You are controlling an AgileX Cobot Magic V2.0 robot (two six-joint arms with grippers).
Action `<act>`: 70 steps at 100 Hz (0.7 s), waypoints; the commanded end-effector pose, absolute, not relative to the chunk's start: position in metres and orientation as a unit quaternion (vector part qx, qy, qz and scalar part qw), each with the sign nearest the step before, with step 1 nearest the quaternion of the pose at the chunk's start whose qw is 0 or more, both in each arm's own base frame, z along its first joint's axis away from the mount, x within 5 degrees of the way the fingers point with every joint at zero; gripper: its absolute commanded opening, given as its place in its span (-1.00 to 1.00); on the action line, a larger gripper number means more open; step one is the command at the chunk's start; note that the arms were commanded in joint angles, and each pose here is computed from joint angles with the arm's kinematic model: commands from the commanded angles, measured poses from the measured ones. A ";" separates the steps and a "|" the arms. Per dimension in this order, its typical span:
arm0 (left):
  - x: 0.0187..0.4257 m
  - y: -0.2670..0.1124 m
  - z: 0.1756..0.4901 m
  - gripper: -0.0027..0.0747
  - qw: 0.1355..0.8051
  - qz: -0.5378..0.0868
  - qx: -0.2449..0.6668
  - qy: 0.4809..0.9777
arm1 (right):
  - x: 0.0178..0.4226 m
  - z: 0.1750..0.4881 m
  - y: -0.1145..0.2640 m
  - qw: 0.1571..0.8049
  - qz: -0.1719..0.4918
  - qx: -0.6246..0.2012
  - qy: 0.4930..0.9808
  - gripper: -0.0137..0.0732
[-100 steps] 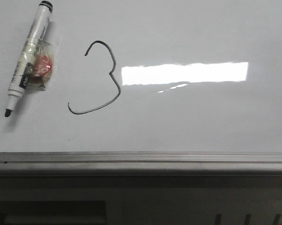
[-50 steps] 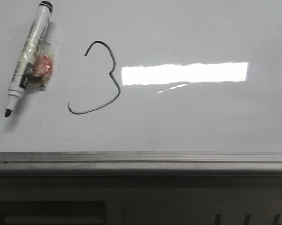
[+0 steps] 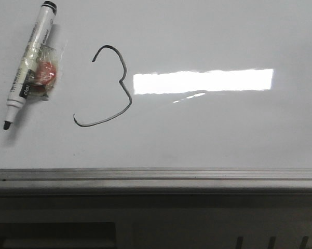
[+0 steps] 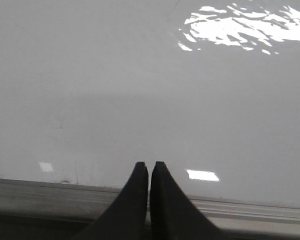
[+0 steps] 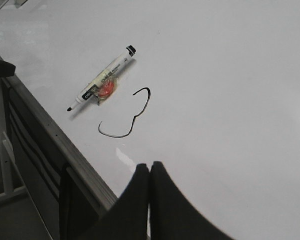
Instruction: Write number 3 on whiteboard
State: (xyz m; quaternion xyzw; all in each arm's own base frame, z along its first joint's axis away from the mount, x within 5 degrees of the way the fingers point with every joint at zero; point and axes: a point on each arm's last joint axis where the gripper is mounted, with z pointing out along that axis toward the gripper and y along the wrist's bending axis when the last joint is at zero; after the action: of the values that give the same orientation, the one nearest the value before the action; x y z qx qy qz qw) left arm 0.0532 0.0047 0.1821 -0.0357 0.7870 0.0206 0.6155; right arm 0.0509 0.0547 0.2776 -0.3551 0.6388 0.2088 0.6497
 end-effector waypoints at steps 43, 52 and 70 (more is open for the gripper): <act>0.054 0.005 0.178 -0.98 0.636 0.019 -0.039 0.771 | 0.073 0.255 0.030 0.776 0.102 -0.160 0.601 -0.84; 0.054 0.005 0.178 -0.98 0.636 0.019 -0.039 0.771 | 0.075 0.241 0.025 0.767 0.097 -0.122 0.622 -0.84; 0.054 0.005 0.178 -0.98 0.636 0.019 -0.039 0.771 | 0.075 0.213 0.017 0.741 0.090 -0.070 0.662 -0.84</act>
State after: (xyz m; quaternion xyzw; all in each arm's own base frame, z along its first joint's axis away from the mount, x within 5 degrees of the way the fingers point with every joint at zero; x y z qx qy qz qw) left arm 0.0532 0.0047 0.1821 -0.0357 0.7870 0.0206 0.6155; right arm 0.0760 0.0204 0.2129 -0.0981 0.6835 0.0861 0.7182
